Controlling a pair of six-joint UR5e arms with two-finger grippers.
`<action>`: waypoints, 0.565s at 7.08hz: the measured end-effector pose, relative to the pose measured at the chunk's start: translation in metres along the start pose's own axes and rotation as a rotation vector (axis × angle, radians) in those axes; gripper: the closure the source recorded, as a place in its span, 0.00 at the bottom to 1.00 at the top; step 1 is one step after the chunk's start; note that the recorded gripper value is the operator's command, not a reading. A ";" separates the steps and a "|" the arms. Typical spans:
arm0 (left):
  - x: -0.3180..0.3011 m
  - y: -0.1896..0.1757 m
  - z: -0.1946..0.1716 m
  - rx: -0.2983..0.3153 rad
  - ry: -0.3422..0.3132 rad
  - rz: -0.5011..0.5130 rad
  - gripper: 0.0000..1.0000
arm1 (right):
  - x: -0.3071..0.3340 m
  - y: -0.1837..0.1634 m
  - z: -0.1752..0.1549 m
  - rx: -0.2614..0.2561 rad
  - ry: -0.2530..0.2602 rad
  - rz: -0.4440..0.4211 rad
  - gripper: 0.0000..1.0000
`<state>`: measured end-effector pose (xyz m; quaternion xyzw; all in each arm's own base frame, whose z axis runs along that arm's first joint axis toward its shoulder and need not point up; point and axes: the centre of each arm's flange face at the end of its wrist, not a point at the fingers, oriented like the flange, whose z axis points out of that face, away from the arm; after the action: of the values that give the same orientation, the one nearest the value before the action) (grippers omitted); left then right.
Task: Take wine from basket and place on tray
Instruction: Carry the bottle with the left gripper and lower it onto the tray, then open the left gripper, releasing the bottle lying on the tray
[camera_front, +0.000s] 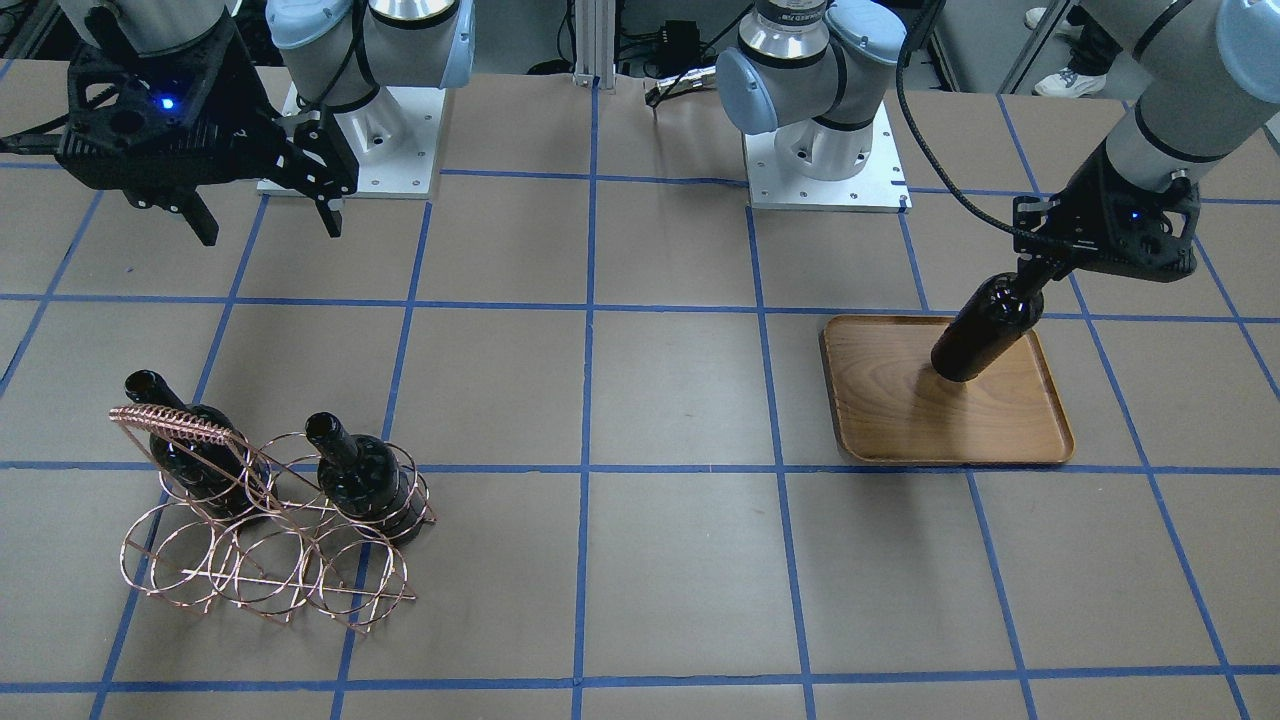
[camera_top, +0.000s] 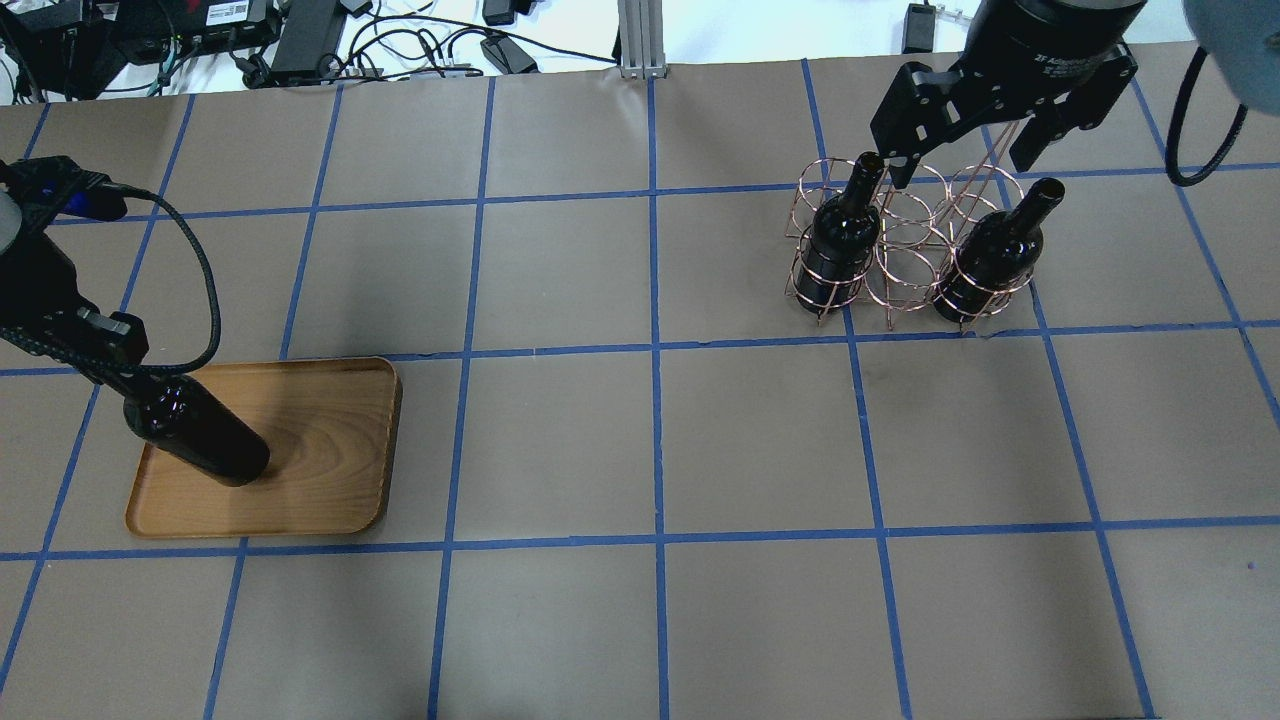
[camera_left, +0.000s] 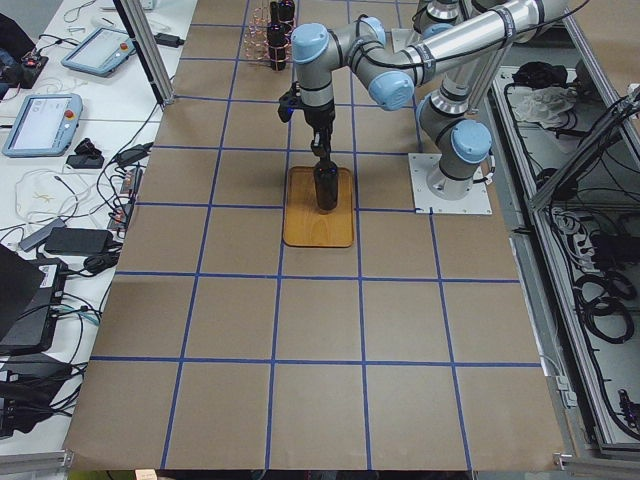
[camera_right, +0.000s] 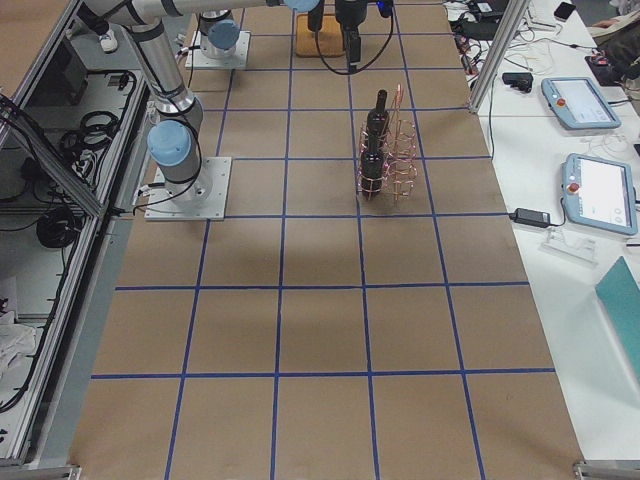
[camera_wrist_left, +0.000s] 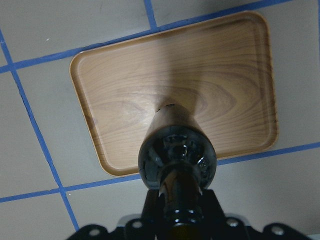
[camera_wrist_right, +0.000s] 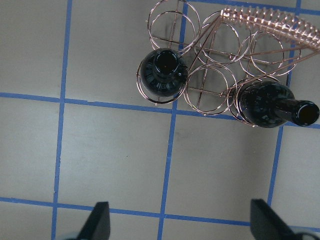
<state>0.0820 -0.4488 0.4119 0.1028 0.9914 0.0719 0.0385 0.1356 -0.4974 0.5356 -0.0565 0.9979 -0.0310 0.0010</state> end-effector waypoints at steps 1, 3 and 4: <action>-0.001 0.000 0.001 0.002 0.002 -0.002 0.98 | 0.000 0.000 0.001 -0.003 0.000 -0.001 0.00; -0.002 -0.001 0.003 0.005 0.005 -0.002 0.91 | 0.000 0.001 0.002 -0.006 0.000 -0.004 0.00; -0.002 -0.002 0.003 0.006 0.005 -0.002 0.46 | 0.000 0.000 0.003 -0.004 0.000 -0.004 0.00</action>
<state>0.0843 -0.4507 0.4083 0.1019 0.9918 0.0689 0.0356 0.1356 -0.4971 0.5329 -0.0587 0.9979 -0.0292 0.0009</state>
